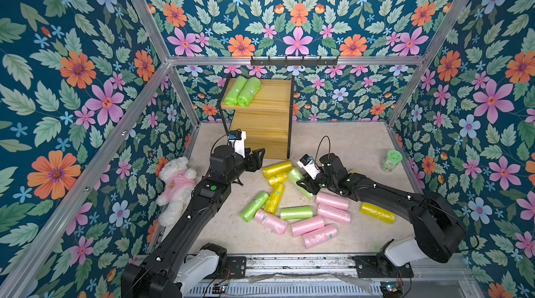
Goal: Sort the rolls of trash bags by color and place them on the shelf
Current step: Pick up the roll of trash bags from the center of the board.
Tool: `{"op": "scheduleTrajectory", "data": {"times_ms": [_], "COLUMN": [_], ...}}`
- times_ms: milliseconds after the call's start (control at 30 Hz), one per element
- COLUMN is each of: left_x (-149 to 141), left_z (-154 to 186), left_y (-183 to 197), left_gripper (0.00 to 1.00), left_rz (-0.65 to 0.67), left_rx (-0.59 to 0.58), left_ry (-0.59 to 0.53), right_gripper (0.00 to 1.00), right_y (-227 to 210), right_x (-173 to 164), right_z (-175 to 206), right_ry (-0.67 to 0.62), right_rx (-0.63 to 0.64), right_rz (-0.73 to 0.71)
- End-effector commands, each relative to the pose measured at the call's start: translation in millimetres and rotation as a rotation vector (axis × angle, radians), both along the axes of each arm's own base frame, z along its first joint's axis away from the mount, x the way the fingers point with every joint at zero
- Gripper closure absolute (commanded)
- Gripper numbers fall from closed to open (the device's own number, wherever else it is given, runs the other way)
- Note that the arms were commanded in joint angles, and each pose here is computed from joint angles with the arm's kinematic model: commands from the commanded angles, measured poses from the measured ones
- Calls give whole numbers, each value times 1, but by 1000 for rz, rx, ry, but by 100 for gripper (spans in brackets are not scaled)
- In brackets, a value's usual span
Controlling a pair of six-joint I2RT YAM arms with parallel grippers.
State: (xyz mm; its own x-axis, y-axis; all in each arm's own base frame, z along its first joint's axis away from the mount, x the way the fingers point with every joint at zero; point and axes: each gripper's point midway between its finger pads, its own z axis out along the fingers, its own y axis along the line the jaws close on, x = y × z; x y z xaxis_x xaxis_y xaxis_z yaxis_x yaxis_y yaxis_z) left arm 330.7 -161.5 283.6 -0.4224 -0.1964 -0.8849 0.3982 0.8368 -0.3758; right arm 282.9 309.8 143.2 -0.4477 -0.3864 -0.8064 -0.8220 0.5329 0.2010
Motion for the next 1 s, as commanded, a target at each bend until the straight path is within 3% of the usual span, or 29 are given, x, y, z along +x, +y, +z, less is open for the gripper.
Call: {"op": "scheduleTrajectory", "data": {"times_ms": [0,233,367,633,967], "left_x": [-4,-34,-52,-69,-73], "left_z": [19,68,91,118,150], "left_y": [-13,-44,-67,-106,-124], "left_gripper": [28,26,22,14,9], "left_rz": [-66,-276,-360,-467,-537], "left_rx": [-104,-468,-539,-613,-642], "left_ry": [-53,-166,-235,-283,-363], "right_gripper": [59,58,58,57,58], "right_y": [5,-36,-57,-61,-53], "right_x": [9,15,11,8,4], "right_z": [63,198,253,307,328], "right_ry": [-38,-66,-35,-36,-16], "right_rx": [278,900,1208,1425,1484], "right_rz": [-37,-225,-258,-268,-212]}}
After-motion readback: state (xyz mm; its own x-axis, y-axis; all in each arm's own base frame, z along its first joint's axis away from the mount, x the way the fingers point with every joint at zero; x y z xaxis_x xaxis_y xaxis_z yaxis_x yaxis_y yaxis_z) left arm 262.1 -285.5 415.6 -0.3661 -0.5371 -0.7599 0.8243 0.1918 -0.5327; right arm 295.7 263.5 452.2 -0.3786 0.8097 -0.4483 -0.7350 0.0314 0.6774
